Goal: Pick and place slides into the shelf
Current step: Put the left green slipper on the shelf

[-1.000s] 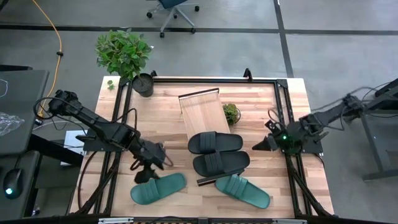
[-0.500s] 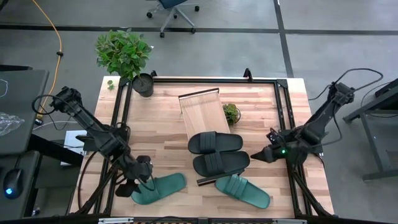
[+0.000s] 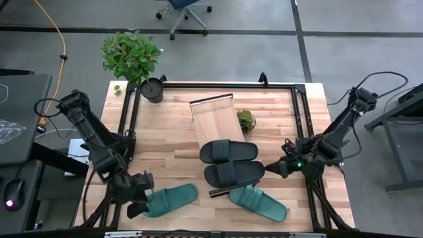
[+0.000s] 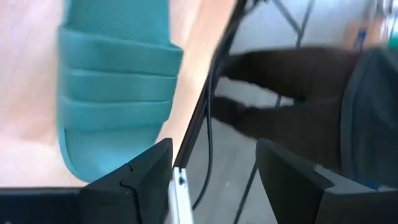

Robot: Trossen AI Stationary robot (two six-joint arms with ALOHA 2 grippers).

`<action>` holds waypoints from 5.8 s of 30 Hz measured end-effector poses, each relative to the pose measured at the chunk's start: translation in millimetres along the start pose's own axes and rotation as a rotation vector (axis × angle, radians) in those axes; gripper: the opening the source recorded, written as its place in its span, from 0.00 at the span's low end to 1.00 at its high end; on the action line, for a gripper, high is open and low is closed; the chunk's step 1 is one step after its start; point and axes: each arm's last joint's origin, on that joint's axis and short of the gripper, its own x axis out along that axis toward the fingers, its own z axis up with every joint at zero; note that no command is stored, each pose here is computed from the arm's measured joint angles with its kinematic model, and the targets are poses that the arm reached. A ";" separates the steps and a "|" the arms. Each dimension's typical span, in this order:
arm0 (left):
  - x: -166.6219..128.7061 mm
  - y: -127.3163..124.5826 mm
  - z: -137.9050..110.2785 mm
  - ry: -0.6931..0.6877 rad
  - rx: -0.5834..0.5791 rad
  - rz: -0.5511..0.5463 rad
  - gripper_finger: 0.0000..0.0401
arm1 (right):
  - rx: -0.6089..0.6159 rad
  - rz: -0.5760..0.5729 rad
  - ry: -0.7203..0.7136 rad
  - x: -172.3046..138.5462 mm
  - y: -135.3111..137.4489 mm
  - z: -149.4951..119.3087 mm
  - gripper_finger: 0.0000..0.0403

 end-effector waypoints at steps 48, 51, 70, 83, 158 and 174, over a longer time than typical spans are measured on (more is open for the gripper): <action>55.9 -5.4 -10.6 -0.447 0.019 0.084 0.55 | -0.191 0.194 0.014 -29.5 10.8 22.5 0.28; 51.9 -8.5 -11.0 -0.398 0.174 0.081 0.55 | -0.166 0.162 -0.001 -28.9 7.6 22.8 0.28; -0.8 -2.3 63.6 0.009 1.047 -0.286 0.55 | -0.021 0.083 -0.120 -26.8 0.0 25.2 0.28; -4.1 10.6 91.3 -0.014 1.101 -0.290 0.55 | -0.025 0.075 -0.150 -25.4 -0.1 24.9 0.28; 87.1 57.1 97.7 0.461 1.343 -0.332 0.07 | -0.048 0.024 -0.185 -24.9 -6.3 25.7 0.28; 74.5 38.5 104.3 0.502 1.312 -0.298 0.02 | -0.059 0.020 -0.179 -24.9 -6.7 25.5 0.28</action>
